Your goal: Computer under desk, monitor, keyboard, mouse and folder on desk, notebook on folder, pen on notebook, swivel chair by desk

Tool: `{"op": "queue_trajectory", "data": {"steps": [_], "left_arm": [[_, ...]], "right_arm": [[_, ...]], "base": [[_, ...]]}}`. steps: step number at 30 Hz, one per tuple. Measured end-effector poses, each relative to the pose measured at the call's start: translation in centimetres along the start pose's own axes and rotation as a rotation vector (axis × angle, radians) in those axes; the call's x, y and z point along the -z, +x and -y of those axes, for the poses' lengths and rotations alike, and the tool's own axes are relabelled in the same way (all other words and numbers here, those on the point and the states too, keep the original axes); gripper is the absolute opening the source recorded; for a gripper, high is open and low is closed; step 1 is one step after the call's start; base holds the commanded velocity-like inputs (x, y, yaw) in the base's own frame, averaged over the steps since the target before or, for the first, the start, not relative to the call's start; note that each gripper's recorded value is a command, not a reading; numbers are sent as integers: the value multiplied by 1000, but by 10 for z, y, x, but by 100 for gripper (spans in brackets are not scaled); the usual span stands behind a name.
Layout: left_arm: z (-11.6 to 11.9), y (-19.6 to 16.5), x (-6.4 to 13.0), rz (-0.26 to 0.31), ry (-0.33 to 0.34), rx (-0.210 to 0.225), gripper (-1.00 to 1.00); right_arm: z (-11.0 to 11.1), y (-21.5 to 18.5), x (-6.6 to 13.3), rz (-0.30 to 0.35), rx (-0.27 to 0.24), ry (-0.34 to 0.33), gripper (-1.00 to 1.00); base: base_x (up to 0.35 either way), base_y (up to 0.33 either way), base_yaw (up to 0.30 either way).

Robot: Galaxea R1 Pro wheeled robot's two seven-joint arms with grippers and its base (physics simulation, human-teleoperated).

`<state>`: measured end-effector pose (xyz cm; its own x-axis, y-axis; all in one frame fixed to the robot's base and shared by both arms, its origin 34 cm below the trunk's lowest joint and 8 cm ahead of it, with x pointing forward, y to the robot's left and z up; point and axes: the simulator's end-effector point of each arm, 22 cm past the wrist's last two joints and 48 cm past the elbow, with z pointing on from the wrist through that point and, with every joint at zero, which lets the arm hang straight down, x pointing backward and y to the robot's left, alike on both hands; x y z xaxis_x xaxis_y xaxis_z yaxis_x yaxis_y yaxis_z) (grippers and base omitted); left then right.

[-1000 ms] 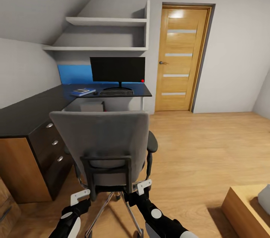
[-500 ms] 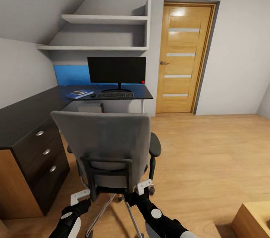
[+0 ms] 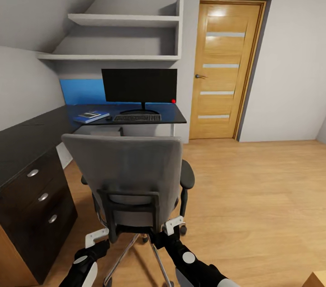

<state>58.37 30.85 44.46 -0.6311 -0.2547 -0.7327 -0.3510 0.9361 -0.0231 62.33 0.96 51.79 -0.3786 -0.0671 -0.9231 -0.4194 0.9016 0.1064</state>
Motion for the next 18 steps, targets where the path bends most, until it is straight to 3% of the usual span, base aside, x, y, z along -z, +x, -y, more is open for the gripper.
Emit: {"op": "queue_trajectory", "data": {"steps": [7,18], "left_arm": [[0,-1,0,1,1,0,100],[0,1,0,-1,1,0,100]], "right_arm": [[0,0,0,0,1,0,100],[1,2,0,-3,-6,4,100]], "base": [[99,0,0],[220,0,48]]}}
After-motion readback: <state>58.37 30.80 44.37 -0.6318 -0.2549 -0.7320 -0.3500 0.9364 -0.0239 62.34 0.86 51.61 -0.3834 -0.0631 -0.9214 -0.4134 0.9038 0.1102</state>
